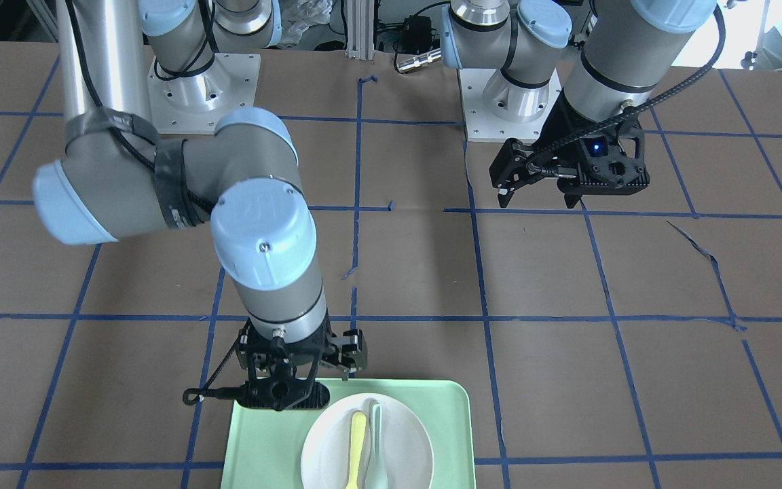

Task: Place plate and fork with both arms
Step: 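Move the right gripper over the plate above the yellow fork, then lower the right gripper and grasp the yellow fork from the plate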

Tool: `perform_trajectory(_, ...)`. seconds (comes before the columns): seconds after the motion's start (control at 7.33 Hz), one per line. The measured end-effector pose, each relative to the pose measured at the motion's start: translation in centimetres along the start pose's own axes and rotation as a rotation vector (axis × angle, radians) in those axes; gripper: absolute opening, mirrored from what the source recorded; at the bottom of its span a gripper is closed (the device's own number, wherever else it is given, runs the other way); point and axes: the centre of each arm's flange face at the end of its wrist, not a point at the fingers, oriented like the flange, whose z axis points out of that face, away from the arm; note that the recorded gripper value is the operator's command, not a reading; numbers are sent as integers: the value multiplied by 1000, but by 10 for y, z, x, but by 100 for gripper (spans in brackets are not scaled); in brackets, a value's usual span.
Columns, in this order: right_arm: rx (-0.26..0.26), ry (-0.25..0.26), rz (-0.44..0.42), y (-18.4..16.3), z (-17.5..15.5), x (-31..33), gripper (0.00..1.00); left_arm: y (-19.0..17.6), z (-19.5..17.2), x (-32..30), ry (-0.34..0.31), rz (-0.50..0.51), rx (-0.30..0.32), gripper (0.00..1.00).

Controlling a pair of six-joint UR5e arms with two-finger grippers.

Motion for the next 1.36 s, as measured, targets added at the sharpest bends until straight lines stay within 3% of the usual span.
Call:
perform_trajectory(0.14, 8, -5, 112, -21, 28, -9, 90, 1, 1, 0, 0, 1, -3, 100)
perform_trajectory(0.41, 24, -12, 206, -46, 68, -19, 85, 2, 3, 0, -2, 2, -7, 100)
perform_trajectory(0.55, 26, -13, 214, -51, 84, -22, 85, 2, 4, 0, -2, 2, -9, 100)
perform_trajectory(0.82, 27, -19, 191, -53, 104, -28, 70, 2, 5, 0, -3, 2, -10, 100)
perform_trajectory(1.09, 17, -22, 166, -49, 112, -34, 70, 2, 6, 0, -4, 1, -11, 100)
perform_trajectory(1.36, 7, -24, 162, -48, 122, -36, 61, 2, 7, 0, -3, 1, -13, 100)
